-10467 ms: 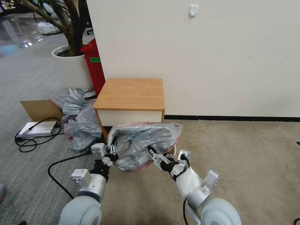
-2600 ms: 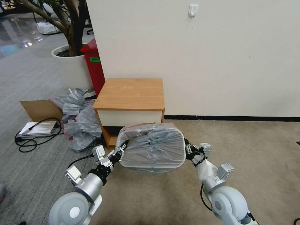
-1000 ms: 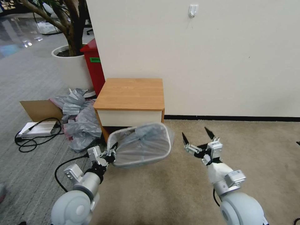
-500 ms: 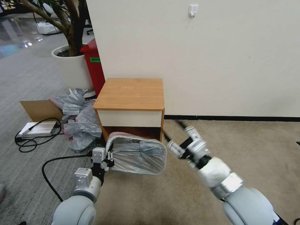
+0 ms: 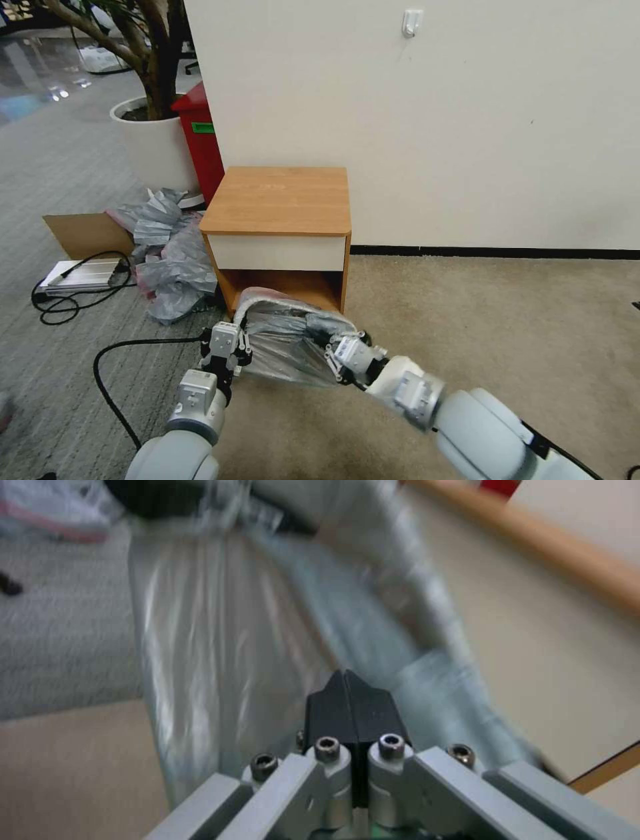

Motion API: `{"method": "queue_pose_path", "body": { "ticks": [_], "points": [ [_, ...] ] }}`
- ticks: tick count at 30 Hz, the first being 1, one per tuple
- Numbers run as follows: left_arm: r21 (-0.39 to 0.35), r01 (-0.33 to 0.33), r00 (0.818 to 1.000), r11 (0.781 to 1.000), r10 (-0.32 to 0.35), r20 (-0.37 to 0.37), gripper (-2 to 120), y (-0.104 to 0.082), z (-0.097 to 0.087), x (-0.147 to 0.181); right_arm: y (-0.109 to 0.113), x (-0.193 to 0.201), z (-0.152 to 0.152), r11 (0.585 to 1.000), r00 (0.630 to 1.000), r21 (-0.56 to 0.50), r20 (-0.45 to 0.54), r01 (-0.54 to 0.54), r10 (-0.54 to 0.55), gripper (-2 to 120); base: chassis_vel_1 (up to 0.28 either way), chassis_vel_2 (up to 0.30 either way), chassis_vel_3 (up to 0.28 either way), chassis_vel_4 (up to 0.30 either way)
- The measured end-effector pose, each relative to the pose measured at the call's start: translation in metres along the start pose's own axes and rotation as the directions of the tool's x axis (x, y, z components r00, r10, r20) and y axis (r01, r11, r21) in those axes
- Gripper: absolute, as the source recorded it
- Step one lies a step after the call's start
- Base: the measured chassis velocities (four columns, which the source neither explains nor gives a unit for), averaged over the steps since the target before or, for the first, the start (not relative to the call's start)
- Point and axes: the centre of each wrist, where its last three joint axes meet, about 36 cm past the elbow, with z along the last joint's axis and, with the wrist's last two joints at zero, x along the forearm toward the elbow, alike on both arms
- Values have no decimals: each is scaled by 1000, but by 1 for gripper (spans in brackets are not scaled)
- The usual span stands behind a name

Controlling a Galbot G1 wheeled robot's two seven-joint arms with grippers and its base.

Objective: Pick up the garbage bag from the table and place it over the trash can.

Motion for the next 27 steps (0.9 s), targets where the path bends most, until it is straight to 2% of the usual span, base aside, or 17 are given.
{"method": "queue_pose_path", "body": {
  "ticks": [13,27],
  "points": [
    [-11,-32,999,999,32,-8,3,-15,1,7,0,-54,39,1000,987,0,-162,15,-15,0,0,0,0,0],
    [7,-84,996,996,84,-21,3,-32,-2,16,-3,-91,49,999,976,26,-218,22,-16,0,0,0,0,0]
  ]
}}
